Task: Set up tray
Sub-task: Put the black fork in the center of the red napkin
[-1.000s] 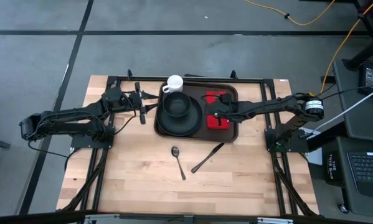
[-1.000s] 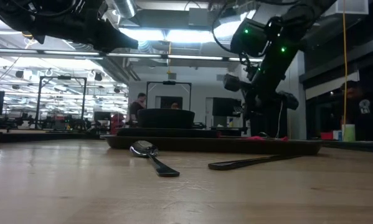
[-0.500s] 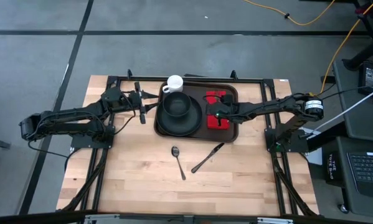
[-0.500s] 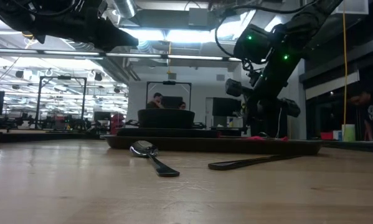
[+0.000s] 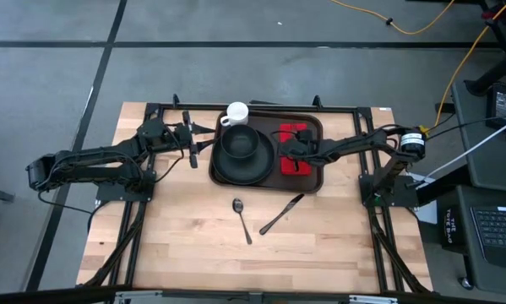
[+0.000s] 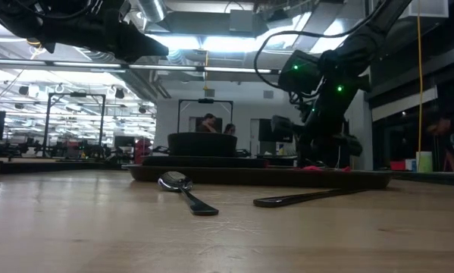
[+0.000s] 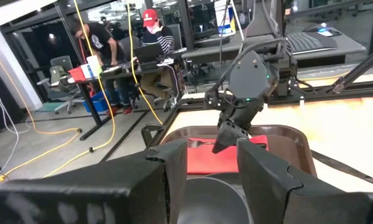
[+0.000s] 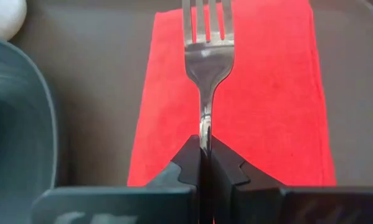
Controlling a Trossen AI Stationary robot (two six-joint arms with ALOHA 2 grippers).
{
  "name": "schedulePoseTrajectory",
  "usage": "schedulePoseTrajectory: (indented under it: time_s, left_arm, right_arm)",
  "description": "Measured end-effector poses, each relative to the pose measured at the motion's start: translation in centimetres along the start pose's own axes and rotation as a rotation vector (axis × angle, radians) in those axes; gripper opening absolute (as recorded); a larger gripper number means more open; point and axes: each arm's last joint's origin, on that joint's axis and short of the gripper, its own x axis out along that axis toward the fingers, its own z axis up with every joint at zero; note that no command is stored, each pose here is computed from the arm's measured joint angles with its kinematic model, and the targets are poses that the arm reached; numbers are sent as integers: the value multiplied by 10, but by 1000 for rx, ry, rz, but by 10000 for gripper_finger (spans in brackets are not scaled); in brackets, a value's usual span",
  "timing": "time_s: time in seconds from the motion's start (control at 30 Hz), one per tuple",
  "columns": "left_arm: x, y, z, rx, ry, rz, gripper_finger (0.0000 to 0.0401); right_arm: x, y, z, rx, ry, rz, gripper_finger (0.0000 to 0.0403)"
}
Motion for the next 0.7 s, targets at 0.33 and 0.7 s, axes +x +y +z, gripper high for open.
schedulePoseTrajectory:
  time_s: [0.33,0.7]
  left_arm:
    - [0,0,0,0,0,0,130]
    - [0,0,0,0,0,0,130]
  right_arm:
    - [4,-2,7,-18,-2,0,15]
    - [5,-1,8,-19,-26,-1,15]
